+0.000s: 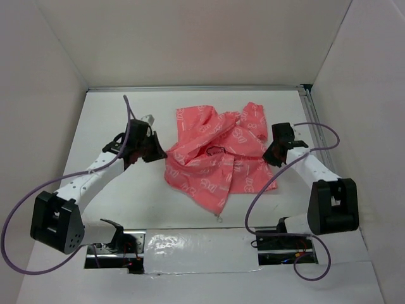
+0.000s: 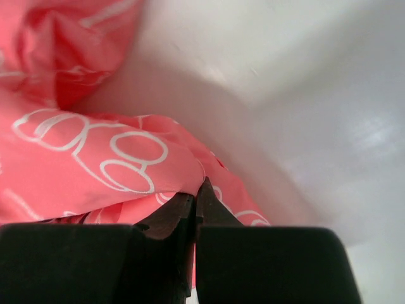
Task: Zip up the jacket
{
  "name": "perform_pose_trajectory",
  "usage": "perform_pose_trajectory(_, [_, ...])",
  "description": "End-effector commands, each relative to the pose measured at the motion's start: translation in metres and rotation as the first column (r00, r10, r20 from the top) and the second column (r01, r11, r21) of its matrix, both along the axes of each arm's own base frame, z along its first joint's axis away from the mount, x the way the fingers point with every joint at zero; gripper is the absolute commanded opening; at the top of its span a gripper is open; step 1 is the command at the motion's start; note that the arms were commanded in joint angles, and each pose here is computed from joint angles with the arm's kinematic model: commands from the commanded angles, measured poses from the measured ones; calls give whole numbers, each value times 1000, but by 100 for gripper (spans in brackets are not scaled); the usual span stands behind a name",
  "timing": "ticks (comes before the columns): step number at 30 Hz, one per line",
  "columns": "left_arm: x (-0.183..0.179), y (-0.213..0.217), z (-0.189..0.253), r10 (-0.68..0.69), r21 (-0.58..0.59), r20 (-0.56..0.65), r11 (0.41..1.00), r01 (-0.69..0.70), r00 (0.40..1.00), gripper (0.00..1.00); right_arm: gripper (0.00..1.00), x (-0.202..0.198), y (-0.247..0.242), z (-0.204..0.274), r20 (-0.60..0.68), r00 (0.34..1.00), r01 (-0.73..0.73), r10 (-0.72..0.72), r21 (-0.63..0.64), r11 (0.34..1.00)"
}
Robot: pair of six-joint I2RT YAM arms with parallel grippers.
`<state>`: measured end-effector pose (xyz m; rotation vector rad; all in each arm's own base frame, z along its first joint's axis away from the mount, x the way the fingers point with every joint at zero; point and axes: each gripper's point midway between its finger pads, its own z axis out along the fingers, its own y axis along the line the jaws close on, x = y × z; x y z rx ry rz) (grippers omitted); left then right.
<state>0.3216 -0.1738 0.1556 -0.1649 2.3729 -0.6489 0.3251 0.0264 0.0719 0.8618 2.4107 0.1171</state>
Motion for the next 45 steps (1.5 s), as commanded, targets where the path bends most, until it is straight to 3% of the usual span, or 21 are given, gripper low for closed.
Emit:
perform_pose_trajectory(1, [-20,42,-28,239,60,-143,971,-233,960,0,0,-32,-11,-11,-60,997,48,-51,-55,997])
perform_pose_trajectory(2, [-23,45,-27,250,64,-160,968,-243,955,0,0,-35,-13,-9,-61,996,54,-58,-64,996])
perform_pose_trajectory(5, [-15,44,-5,247,64,-146,969,-240,958,86,6,-36,-14,4,-31,999,40,-43,-96,995])
perform_pose_trajectory(6, [-18,38,-2,220,77,-152,975,-211,964,99,17,-33,-13,15,3,1000,28,-28,-107,994])
perform_pose_trajectory(8, [-6,28,19,143,75,-57,987,-139,988,99,39,-33,-9,32,47,999,-2,8,-128,992])
perform_pose_trajectory(9, [-6,15,27,80,58,-27,995,-78,996,99,67,-30,-4,42,79,996,-27,37,-124,992])
perform_pose_trajectory(10, [-2,9,37,53,45,5,998,-53,999,99,83,-29,-1,55,122,989,-61,78,-135,989])
perform_pose_trajectory(11, [6,0,49,-18,48,81,999,14,997,99,87,-26,4,63,148,983,-89,109,-137,987])
perform_pose_trajectory(12, [7,-11,54,-89,53,122,995,83,989,99,100,-22,11,72,186,971,-125,148,-131,984])
perform_pose_trajectory(16, [-4,-81,72,-551,96,320,828,553,770,99,100,-11,25,87,236,940,-218,247,-142,965])
perform_pose_trajectory(18, [-10,-108,78,-641,115,376,749,653,669,99,100,-3,31,92,254,924,-256,287,-148,955])
perform_pose_trajectory(20, [3,-128,66,-684,161,355,716,679,637,99,100,8,34,89,247,919,-274,307,-159,948])
perform_pose_trajectory(27, [27,-160,-26,-744,183,81,665,724,663,98,98,32,35,41,99,938,-313,333,-179,933])
perform_pose_trajectory(29, [25,-162,-44,-749,175,39,657,733,662,86,87,34,36,28,77,943,-307,324,-176,935])
perform_pose_trajectory(30, [24,-163,-47,-744,172,30,661,730,667,59,75,30,36,22,69,945,-306,321,-169,937])
perform_pose_trajectory(32, [30,-161,-53,-707,175,3,697,695,708,17,59,32,36,23,95,947,-290,308,-164,943])
perform_pose_trajectory(33, [34,-156,-58,-677,184,-25,720,669,735,0,32,32,37,25,106,944,-294,313,-163,942])
perform_pose_trajectory(34, [45,-151,-53,-637,214,-21,750,626,770,0,8,32,36,30,116,943,-291,312,-167,942])
perform_pose_trajectory(35, [49,-148,-41,-613,212,-5,772,600,790,0,0,32,35,45,153,942,-273,300,-174,946])
perform_pose_trajectory(39, [63,-122,39,-500,134,165,865,483,850,0,0,31,28,99,302,910,-225,283,-213,951])
perform_pose_trajectory(45, [20,-79,179,-351,-41,494,905,424,795,0,0,0,28,205,548,787,-198,282,-209,958])
